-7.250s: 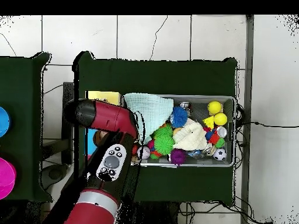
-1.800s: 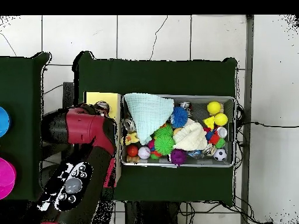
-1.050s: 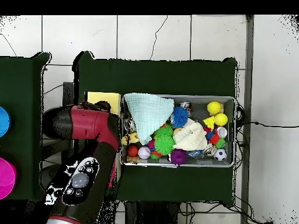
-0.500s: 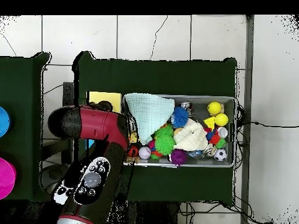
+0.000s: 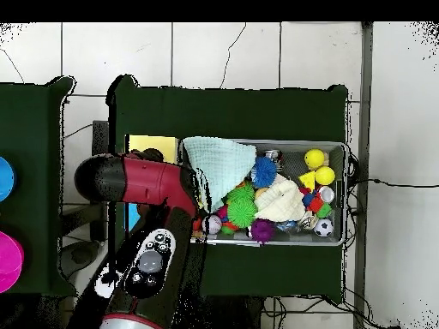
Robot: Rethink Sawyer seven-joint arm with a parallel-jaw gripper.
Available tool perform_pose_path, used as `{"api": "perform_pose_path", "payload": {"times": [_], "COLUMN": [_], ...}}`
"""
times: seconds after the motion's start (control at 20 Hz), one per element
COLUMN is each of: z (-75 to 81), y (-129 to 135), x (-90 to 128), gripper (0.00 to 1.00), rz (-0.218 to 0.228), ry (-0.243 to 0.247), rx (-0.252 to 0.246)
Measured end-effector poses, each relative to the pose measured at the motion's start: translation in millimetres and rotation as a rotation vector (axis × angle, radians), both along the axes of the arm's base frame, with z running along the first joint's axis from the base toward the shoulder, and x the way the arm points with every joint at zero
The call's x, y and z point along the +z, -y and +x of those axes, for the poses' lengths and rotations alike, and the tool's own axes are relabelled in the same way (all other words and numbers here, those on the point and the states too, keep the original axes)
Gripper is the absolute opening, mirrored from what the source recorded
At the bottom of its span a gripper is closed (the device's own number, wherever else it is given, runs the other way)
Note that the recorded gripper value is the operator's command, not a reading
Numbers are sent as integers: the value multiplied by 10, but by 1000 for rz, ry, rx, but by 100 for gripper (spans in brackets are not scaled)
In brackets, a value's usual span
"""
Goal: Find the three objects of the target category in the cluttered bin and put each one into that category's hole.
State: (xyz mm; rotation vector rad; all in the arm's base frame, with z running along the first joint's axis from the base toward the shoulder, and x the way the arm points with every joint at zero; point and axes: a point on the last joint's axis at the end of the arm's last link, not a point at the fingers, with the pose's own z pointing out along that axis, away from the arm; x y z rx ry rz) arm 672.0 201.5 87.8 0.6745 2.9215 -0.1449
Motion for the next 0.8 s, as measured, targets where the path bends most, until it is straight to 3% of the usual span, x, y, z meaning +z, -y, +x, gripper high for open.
{"api": "perform_pose_path", "payload": {"times": [0.15,0.3,0.45,0.65,0.8], "z": [26,56,69,169,236], "y": [102,256,368,823,1033], "x": [11,32,104,463,638], "gripper": [0,0,0,0,0], "rz": [68,190,234,310,344], "ry": [-15,-44,-49,-16,7], "rx": [-43,-119,-151,-232,-264]}}
